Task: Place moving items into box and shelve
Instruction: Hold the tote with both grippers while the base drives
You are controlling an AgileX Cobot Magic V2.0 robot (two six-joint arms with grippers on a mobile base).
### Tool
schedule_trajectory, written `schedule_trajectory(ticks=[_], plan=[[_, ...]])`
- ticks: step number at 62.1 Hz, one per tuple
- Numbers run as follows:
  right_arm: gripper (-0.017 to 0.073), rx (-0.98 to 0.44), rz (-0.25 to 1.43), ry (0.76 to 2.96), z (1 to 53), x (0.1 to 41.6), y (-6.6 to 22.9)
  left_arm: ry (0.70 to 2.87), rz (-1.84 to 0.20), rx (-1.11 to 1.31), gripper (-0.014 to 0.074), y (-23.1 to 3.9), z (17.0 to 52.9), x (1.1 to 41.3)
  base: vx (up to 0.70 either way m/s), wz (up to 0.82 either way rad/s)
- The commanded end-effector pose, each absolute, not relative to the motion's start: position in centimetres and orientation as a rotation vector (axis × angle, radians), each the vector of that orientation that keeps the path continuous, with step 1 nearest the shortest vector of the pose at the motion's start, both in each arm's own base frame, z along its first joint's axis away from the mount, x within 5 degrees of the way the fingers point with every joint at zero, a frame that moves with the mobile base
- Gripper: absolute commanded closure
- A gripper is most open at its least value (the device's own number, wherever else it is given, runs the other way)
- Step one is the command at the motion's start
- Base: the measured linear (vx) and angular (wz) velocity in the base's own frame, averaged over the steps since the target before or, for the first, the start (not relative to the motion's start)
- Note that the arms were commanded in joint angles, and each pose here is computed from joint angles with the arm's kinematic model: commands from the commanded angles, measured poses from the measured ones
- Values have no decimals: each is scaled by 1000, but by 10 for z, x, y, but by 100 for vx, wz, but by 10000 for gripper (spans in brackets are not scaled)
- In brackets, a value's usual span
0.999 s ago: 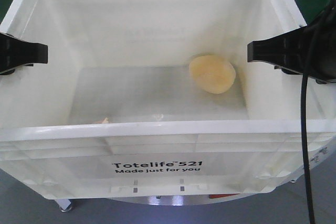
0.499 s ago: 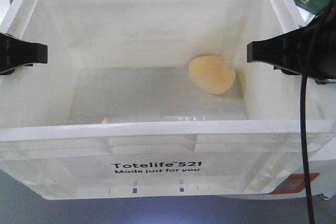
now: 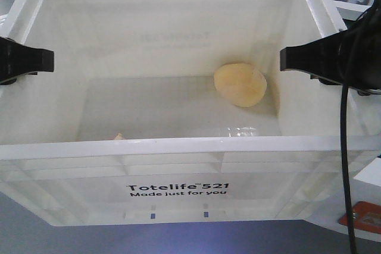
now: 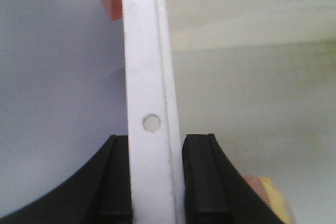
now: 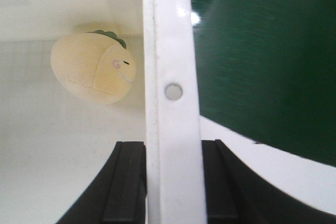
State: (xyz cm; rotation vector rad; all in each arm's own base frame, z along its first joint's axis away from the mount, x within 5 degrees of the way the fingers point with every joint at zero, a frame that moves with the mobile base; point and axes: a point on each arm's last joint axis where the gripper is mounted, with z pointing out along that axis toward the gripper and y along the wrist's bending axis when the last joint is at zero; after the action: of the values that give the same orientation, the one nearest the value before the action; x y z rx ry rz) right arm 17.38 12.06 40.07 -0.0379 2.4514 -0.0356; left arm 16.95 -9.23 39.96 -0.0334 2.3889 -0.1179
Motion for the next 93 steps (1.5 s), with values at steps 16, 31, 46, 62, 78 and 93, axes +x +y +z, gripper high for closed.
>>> schedule_trajectory(ticks=[16,31,46,62,78,93], plan=[[559,-46,-4,2340,422,172,115,2208,-236,16,500,-96,424,170,-17,67],[559,-46,-4,2340,422,172,115,2208,-236,16,500,-96,424,170,-18,72],[559,-46,-4,2340,422,172,115,2208,-236,16,500,-96,424,170,-18,69],[559,-46,-4,2340,422,172,115,2208,-236,16,500,-96,424,170,-18,68],[559,-45,-5,2341,422,172,115,2208,-236,16,500,-96,424,170,-18,69],[559,-46,-5,2341,422,172,115,2208,-236,16,500,-96,424,170,-18,77]])
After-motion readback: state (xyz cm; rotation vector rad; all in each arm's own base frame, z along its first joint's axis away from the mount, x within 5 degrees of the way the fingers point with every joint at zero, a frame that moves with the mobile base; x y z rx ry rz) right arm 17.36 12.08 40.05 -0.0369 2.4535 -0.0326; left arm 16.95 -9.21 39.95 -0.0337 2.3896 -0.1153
